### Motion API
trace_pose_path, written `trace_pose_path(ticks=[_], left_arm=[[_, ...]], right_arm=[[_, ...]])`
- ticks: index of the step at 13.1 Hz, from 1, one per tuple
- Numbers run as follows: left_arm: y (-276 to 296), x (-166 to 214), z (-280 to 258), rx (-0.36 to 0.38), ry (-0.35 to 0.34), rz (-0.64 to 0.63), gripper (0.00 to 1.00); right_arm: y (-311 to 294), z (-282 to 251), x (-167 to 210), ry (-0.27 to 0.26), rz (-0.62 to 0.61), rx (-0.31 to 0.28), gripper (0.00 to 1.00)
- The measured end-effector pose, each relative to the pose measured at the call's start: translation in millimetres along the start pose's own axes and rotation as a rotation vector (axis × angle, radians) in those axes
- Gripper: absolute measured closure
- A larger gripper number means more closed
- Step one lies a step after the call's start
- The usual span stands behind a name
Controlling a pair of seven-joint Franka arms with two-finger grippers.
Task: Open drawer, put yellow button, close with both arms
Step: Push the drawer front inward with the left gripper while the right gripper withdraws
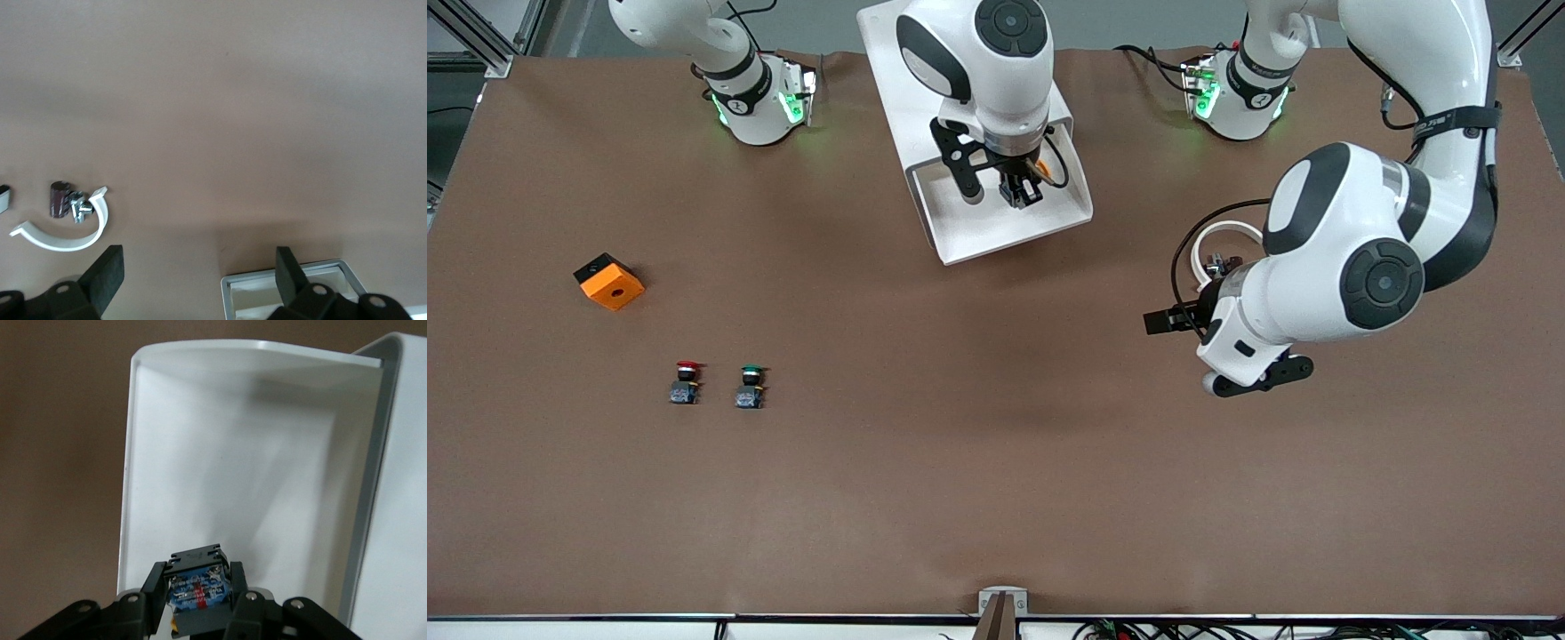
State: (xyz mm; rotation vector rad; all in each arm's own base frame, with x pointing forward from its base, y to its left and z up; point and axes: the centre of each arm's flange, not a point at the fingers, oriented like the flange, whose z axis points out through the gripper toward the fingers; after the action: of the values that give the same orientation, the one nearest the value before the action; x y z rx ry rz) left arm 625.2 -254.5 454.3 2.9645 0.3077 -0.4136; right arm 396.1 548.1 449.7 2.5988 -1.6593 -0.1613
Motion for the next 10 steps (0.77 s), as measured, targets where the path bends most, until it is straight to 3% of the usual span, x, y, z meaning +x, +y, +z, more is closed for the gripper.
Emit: trace_pose_path(ticks=[2, 7, 10], left_arm=[[12, -11, 22, 0.003, 0.010, 0.033, 0.00], [47, -42, 65, 0.012, 0.013, 0.114, 0.00], [61, -57, 93, -0.011, 0.041, 0.147, 0.00]], right_arm=[[-1, 1, 1, 0.003, 0.001, -0.001, 0.52], [-3, -1, 4, 0.033, -0.030, 0.021, 0.00], [-13, -9, 22, 0.035, -0.182, 0.031, 0.00]])
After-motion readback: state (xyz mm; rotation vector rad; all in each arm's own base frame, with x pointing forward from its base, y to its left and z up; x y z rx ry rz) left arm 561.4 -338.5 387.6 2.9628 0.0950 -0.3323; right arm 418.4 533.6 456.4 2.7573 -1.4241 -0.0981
